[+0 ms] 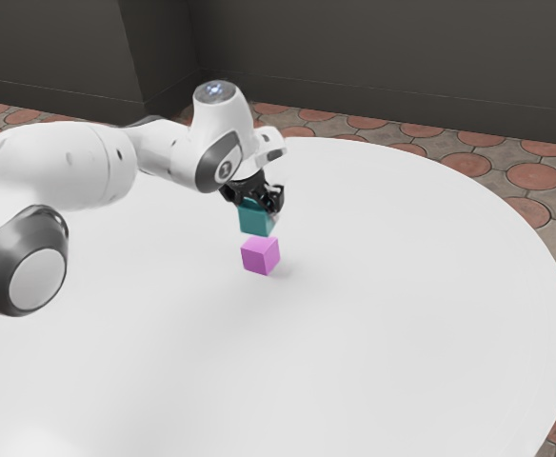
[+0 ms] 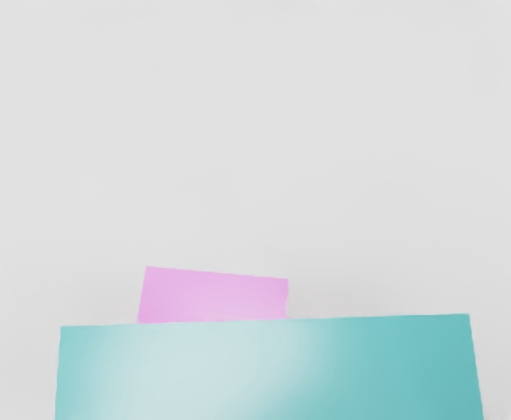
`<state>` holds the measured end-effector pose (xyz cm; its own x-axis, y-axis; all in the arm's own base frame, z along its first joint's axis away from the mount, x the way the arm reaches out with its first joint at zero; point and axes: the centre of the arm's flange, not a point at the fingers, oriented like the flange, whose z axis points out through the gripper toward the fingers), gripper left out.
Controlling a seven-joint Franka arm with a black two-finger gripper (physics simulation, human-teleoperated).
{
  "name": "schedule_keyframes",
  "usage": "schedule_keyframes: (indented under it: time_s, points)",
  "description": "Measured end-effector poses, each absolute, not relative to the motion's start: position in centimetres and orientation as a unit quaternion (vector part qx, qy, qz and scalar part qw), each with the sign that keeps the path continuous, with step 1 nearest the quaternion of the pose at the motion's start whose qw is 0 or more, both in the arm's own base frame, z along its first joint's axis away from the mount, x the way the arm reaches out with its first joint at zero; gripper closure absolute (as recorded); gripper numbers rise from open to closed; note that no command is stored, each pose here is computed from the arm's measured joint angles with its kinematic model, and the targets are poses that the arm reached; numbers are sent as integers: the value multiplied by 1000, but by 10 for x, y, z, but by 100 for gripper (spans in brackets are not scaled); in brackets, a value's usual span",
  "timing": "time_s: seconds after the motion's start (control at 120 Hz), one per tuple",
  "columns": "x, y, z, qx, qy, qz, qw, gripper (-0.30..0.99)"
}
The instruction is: Pick up the blue block with one arm, and put the blue block on the pink block with one arm
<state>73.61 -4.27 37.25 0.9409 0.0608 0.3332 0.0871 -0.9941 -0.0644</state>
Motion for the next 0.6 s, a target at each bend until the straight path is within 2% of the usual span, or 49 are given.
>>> schedule_keyframes:
  time_s: [0.242, 0.392, 0.6]
  points:
    - [725, -30, 364, -978, -4, -207, 19, 38]
    - [721, -20, 354, -979, 3, -203, -1, 38]
    - [719, -10, 332, -983, 31, -181, -3, 38]
